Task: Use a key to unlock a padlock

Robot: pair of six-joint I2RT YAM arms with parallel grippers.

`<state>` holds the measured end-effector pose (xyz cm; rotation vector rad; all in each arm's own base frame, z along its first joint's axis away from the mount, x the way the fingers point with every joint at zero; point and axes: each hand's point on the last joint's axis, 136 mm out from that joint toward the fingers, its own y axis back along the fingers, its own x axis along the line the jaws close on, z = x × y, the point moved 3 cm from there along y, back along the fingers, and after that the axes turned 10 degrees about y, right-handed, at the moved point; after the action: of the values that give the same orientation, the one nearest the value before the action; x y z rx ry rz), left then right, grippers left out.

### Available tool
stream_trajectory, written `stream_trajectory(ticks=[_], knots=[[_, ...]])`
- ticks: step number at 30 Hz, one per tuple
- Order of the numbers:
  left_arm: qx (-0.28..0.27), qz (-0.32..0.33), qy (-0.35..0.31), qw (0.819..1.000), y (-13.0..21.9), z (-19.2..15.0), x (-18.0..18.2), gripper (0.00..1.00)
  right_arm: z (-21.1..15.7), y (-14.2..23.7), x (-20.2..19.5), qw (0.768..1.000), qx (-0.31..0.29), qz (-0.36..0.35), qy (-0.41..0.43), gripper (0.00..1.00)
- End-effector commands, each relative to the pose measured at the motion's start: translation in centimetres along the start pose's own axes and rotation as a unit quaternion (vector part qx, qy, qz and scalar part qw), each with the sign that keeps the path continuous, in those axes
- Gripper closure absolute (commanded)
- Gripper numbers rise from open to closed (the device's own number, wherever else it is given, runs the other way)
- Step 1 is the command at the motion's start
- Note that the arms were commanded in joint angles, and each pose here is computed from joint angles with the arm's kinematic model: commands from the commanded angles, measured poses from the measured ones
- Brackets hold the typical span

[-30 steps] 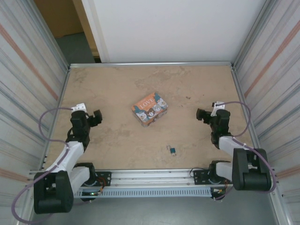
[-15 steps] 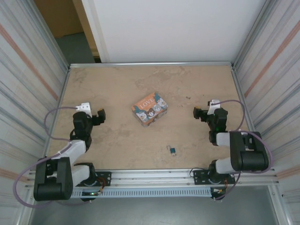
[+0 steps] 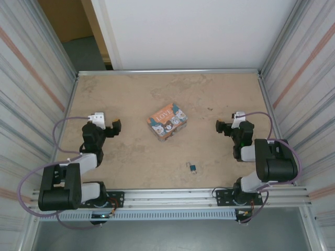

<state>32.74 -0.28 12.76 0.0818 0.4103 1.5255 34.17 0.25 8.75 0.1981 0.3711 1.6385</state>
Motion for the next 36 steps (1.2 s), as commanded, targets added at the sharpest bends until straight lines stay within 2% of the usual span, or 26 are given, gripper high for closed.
stream_trajectory(ticks=[1,23,28,34,36], knots=[[-0.028,-0.015,-0.019,0.999,0.0,1.0,-0.3,0.02,1.2,-0.4,-0.2,1.000,-0.021,0.003,0.005,0.01],[-0.073,-0.046,-0.042,0.995,-0.6,-1.3,-0.5,0.01,1.2,0.1,-0.2,0.999,-0.031,0.008,0.003,0.01],[-0.043,-0.049,-0.041,0.997,-1.4,-1.2,-0.7,0.01,1.2,0.4,-0.1,0.999,-0.040,0.006,0.004,0.01],[0.040,-0.023,-0.027,0.999,-4.4,-1.0,-0.1,0.01,1.2,0.7,-0.2,0.999,-0.045,0.001,0.004,0.01],[0.039,-0.017,-0.039,0.998,-4.7,-1.1,-0.4,0.01,1.2,0.6,-0.2,0.999,-0.045,0.000,0.003,0.01]])
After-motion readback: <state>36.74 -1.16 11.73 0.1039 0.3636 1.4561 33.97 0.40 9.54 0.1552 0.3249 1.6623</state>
